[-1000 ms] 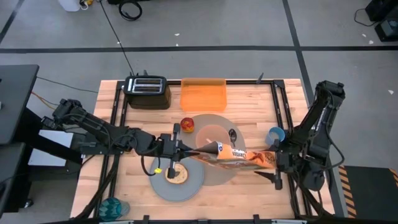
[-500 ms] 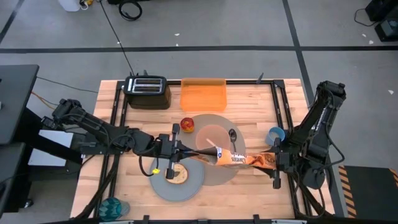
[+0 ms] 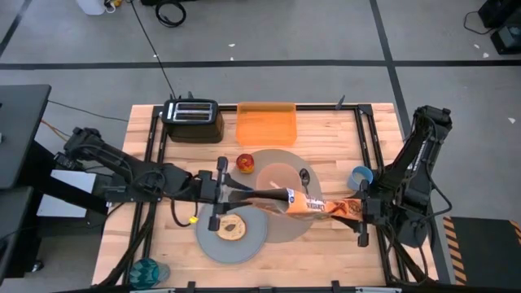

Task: Arrange a breakfast setting
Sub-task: Pour the cereal from the yellow cereal box into the light orange bowl

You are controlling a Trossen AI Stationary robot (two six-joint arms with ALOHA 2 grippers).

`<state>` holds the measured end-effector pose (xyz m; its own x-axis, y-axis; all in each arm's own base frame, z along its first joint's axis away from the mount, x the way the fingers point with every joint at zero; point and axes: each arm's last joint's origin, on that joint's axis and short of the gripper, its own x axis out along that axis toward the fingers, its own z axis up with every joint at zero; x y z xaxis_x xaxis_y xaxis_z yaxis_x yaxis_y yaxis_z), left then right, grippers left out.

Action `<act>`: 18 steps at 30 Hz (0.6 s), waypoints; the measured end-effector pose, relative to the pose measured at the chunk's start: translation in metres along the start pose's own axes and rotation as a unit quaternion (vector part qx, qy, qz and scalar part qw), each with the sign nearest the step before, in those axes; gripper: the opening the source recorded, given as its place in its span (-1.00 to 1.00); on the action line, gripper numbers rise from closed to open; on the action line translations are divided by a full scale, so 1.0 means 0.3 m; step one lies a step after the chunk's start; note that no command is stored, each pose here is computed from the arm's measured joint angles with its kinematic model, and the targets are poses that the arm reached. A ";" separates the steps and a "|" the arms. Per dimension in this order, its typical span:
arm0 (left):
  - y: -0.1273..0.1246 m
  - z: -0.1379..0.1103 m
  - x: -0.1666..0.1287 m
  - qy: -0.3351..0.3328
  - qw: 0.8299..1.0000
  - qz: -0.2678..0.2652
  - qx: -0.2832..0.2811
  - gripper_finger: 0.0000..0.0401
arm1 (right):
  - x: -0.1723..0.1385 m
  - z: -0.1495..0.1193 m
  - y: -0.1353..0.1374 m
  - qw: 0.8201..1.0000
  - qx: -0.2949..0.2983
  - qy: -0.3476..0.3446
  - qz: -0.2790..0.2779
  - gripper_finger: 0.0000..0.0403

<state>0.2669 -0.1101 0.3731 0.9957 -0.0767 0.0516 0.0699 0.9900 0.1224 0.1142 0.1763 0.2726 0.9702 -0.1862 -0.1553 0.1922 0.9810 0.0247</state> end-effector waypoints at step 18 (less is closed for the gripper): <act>0.050 -0.063 -0.191 0.181 0.980 0.010 -0.082 0.37 | -0.056 0.038 -0.106 0.999 0.029 0.014 0.021 0.06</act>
<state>0.2121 -0.0886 0.3532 0.9514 -0.0386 -0.3054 0.0285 0.9989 -0.0375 0.0935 0.1475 0.2856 0.9733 -0.1428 -0.1798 0.1606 0.9830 0.0886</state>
